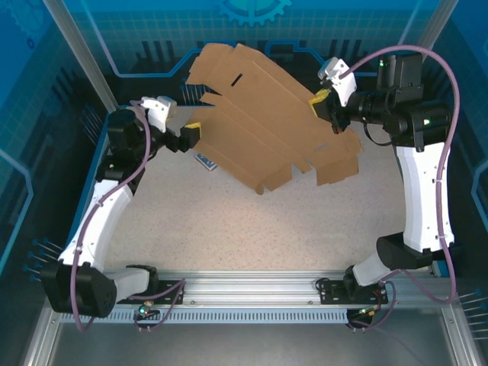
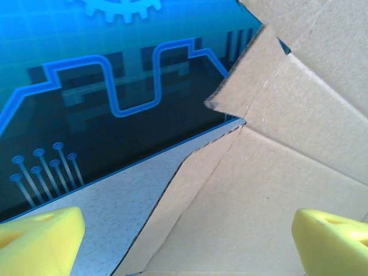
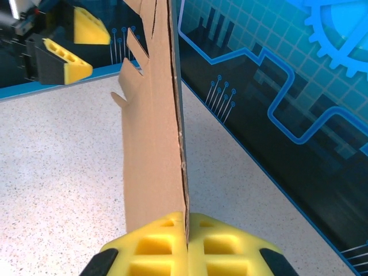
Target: Fold the paper box
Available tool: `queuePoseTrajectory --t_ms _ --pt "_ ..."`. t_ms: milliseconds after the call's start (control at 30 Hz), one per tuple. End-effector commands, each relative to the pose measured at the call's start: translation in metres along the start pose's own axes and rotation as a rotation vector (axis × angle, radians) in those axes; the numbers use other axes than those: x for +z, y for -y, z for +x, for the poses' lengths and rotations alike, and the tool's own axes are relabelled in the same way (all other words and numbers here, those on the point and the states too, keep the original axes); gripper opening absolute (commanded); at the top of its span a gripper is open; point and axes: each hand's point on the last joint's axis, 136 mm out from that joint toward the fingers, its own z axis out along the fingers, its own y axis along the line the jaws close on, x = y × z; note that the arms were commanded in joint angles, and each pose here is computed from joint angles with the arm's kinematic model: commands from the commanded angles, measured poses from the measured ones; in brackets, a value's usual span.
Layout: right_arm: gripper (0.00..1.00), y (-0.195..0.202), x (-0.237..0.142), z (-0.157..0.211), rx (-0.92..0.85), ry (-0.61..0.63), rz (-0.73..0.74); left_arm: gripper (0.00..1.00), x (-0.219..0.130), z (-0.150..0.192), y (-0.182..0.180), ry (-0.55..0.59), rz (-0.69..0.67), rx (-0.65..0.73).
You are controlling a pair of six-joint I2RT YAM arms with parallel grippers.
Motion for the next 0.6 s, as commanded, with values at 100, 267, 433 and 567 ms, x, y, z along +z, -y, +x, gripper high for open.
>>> queuePoseTrajectory --t_ms 100,267,433,567 --pt "0.0 -0.008 -0.01 -0.01 -0.032 0.055 -0.031 0.95 0.005 -0.051 0.013 0.118 0.122 0.09" --pt "0.0 -0.012 -0.007 -0.006 -0.047 0.047 -0.059 0.95 0.007 -0.075 0.016 0.144 0.156 0.143" --pt "0.0 -0.014 -0.003 -0.002 -0.049 0.04 -0.08 0.86 0.009 -0.092 0.028 0.16 0.25 0.166" --pt "0.0 -0.014 -0.002 -0.002 -0.05 0.041 -0.083 0.68 0.007 -0.096 0.041 0.159 0.343 0.165"
